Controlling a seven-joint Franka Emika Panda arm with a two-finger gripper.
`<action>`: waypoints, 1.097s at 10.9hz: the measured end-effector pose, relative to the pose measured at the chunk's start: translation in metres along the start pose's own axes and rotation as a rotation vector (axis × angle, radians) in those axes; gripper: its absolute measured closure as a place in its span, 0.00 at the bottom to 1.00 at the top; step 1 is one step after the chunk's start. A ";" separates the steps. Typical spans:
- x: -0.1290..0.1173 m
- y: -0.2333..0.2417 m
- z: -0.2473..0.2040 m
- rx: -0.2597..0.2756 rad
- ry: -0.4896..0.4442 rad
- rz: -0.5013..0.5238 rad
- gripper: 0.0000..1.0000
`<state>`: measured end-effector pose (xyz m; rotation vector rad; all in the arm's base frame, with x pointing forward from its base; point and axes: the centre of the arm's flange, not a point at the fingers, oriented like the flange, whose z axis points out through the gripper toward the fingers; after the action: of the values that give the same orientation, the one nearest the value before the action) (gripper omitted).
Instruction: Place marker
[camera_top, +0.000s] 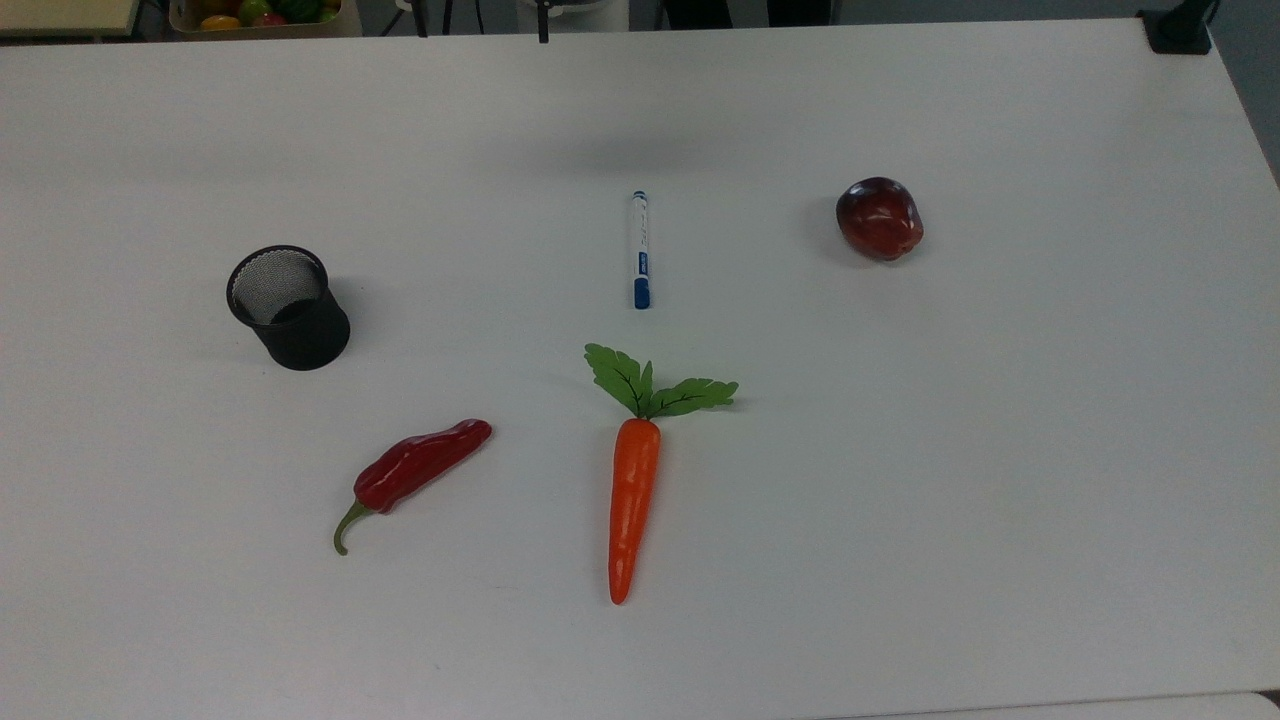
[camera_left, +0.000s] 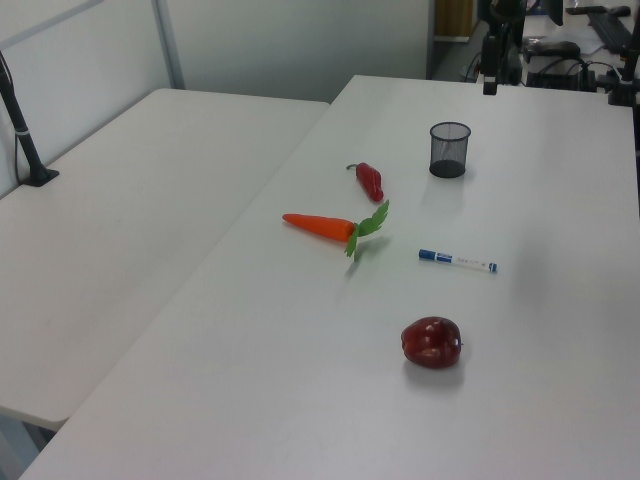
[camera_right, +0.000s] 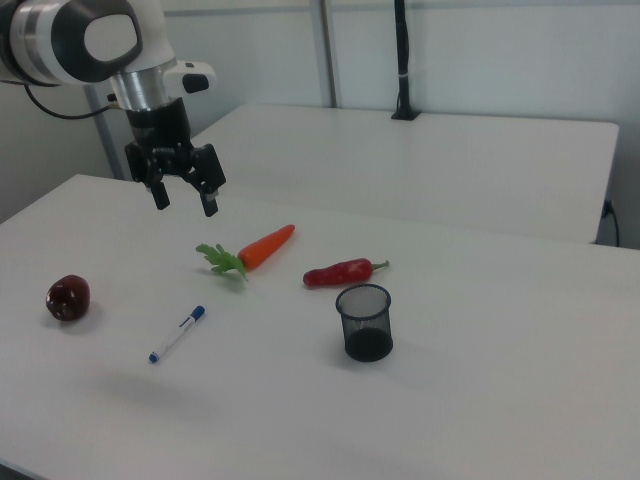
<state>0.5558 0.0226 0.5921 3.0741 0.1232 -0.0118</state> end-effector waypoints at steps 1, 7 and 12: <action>0.000 0.000 0.000 0.000 0.000 0.000 0.00; 0.000 -0.003 0.000 0.000 -0.001 0.001 0.00; 0.015 -0.056 0.038 0.004 -0.046 -0.008 0.00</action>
<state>0.5656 0.0769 0.5500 3.0749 0.1326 -0.0830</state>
